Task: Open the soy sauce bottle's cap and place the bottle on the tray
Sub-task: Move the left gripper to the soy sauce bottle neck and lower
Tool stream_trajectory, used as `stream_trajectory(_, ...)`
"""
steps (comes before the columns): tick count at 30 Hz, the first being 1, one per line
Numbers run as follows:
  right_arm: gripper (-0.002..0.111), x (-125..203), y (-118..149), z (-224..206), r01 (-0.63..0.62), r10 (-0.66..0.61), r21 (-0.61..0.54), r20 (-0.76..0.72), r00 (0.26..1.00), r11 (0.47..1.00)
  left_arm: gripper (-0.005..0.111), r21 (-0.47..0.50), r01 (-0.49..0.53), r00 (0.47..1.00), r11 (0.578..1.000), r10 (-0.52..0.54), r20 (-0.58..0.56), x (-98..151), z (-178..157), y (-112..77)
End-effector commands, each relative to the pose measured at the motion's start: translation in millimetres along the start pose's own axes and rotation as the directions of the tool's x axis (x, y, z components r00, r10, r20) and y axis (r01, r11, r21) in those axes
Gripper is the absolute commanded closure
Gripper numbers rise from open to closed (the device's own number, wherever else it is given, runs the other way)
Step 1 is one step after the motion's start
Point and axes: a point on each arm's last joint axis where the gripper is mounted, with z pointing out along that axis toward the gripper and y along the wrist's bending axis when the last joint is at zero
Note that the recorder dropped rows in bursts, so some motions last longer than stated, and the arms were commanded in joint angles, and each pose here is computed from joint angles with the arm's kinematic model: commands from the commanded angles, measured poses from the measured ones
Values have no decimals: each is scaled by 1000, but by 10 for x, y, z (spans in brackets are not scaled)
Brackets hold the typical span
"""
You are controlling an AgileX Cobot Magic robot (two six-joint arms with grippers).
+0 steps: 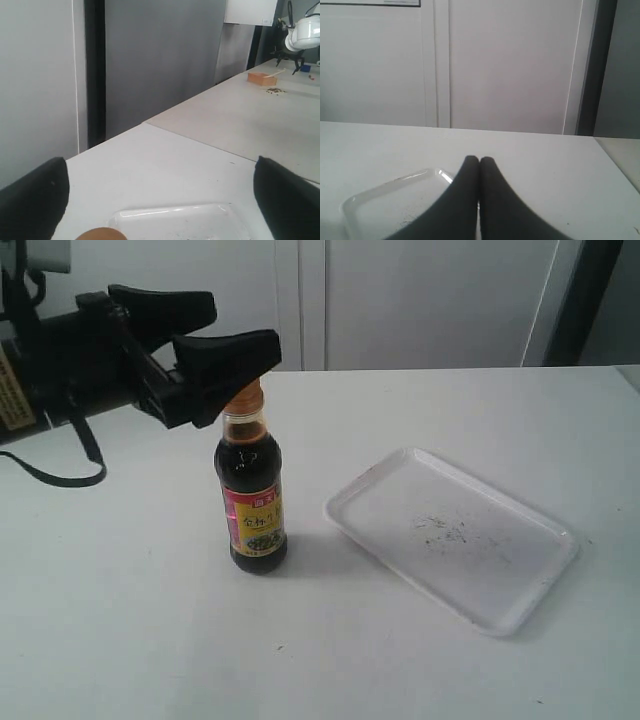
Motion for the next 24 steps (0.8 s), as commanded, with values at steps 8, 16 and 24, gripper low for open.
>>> stream_trajectory(8, 108, 1, -7, 2, 18, -18, 9, 9, 1000, 1000, 6, -12, 2, 999, 1000, -2, -43, 219, 275, 192)
stream_trajectory(16, 108, 1, -7, 2, 18, -18, 9, 9, 1000, 1000, 6, -30, 7, 997, 1000, -10, -80, 401, 332, 267)
stream_trajectory(24, 108, 4, -6, 2, 18, -18, 8, 6, 1000, 1000, 6, -24, 8, 994, 1000, -10, -110, 519, 365, 297)
